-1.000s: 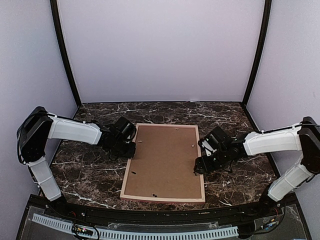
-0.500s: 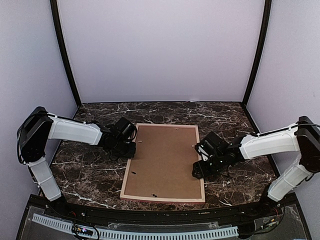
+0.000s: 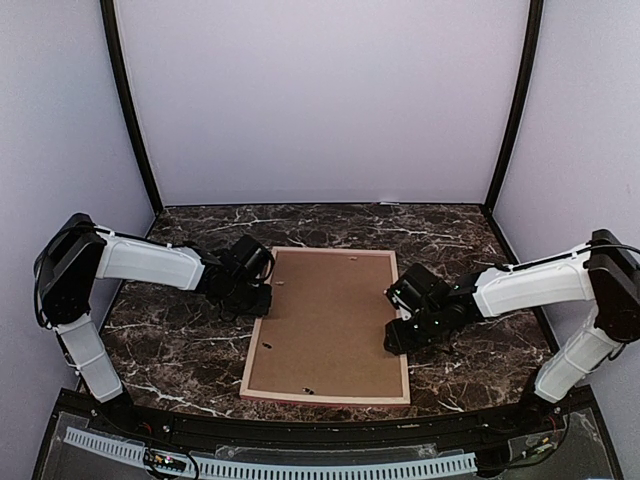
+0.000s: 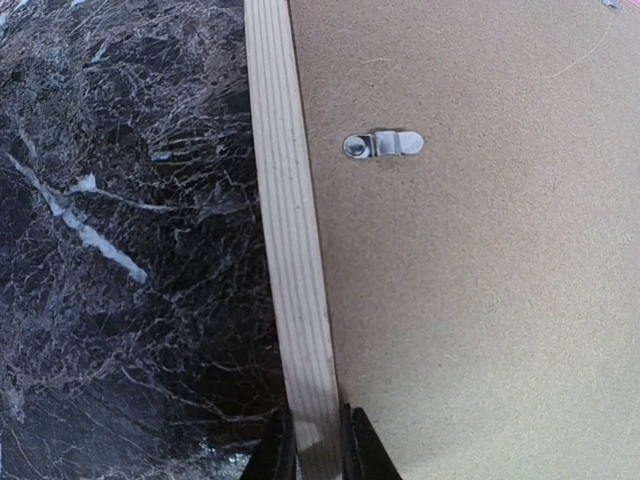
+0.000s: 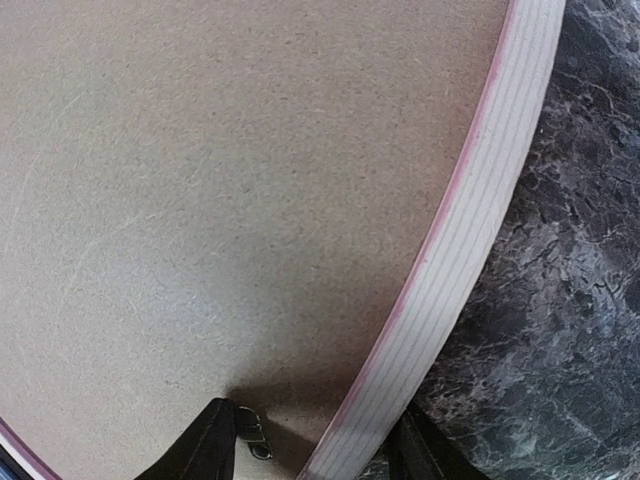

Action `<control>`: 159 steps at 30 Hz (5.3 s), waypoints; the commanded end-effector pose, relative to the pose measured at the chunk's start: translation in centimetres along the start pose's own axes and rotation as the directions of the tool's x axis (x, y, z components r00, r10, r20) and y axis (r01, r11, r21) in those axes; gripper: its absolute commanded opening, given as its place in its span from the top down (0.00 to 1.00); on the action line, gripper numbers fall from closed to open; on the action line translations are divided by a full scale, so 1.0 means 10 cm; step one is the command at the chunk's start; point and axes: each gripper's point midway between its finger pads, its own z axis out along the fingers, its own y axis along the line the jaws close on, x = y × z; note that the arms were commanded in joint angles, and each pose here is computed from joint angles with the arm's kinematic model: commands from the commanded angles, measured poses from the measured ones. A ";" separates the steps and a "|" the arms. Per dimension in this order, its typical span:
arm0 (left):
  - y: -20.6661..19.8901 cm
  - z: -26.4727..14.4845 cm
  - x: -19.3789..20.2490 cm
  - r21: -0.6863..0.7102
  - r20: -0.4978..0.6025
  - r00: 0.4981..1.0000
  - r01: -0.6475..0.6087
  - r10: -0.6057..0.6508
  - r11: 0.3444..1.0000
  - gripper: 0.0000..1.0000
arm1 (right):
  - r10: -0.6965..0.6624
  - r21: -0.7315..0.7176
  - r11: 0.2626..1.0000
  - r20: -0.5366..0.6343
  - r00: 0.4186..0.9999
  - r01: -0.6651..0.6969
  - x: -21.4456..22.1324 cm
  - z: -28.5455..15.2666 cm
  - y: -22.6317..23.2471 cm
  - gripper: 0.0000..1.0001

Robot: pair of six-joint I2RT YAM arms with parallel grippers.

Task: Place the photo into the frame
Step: Press the fastener onto the backboard.

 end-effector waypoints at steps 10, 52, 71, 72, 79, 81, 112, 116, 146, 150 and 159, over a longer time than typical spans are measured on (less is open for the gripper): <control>0.03 -0.08 0.11 -0.018 -0.030 0.999 -0.039 0.039 0.999 0.93 | 0.020 0.010 1.000 -0.061 0.998 -0.019 0.15 0.15 -0.04 0.57; -0.04 -0.14 0.13 -0.024 -0.028 0.999 -0.037 0.037 0.999 0.94 | -0.120 0.008 0.992 -0.289 0.950 0.128 0.48 0.31 -0.30 0.65; -0.05 -0.16 0.16 -0.034 -0.018 1.000 -0.010 0.009 0.999 0.94 | -0.155 -0.163 0.980 -0.293 0.943 0.111 0.49 0.25 -0.08 0.71; -0.06 -0.16 0.17 -0.032 -0.018 1.000 -0.007 0.006 0.999 0.94 | -0.150 -0.169 0.980 -0.284 0.947 0.104 0.46 0.24 -0.08 0.70; -0.09 -0.15 0.22 -0.029 -0.012 1.000 0.012 -0.012 1.000 0.95 | -0.087 -0.192 0.980 -0.223 0.971 0.044 0.24 0.13 -0.15 0.57; -0.10 -0.16 0.22 -0.029 -0.009 1.000 0.015 -0.015 0.999 0.95 | -0.060 -0.182 0.983 -0.207 0.976 0.022 0.18 0.11 -0.21 0.53; -0.20 -0.17 0.24 -0.025 0.007 1.000 0.013 -0.013 1.000 0.96 | 0.108 -0.016 0.994 0.046 0.993 -0.107 -1.15 0.30 -0.67 0.24; -0.20 -0.17 0.24 -0.027 0.006 1.000 0.013 -0.012 1.000 0.96 | 0.110 -0.018 0.994 0.044 0.993 -0.110 -1.20 0.36 -0.66 0.25; -0.20 -0.15 0.24 -0.040 -0.002 1.000 0.006 -0.007 0.999 0.97 | -0.003 -0.057 0.998 -0.062 0.998 -0.001 -0.93 0.39 -0.77 0.58; -0.19 -0.14 0.25 -0.043 -0.005 1.000 0.008 -0.008 0.999 0.97 | -0.006 -0.067 0.998 -0.064 0.998 0.002 -0.93 0.37 -0.77 0.61; -0.18 -0.15 0.25 -0.046 -0.004 1.000 0.009 -0.009 0.999 0.97 | 0.008 -0.073 0.997 -0.070 0.998 -0.013 -0.88 0.36 -0.84 0.66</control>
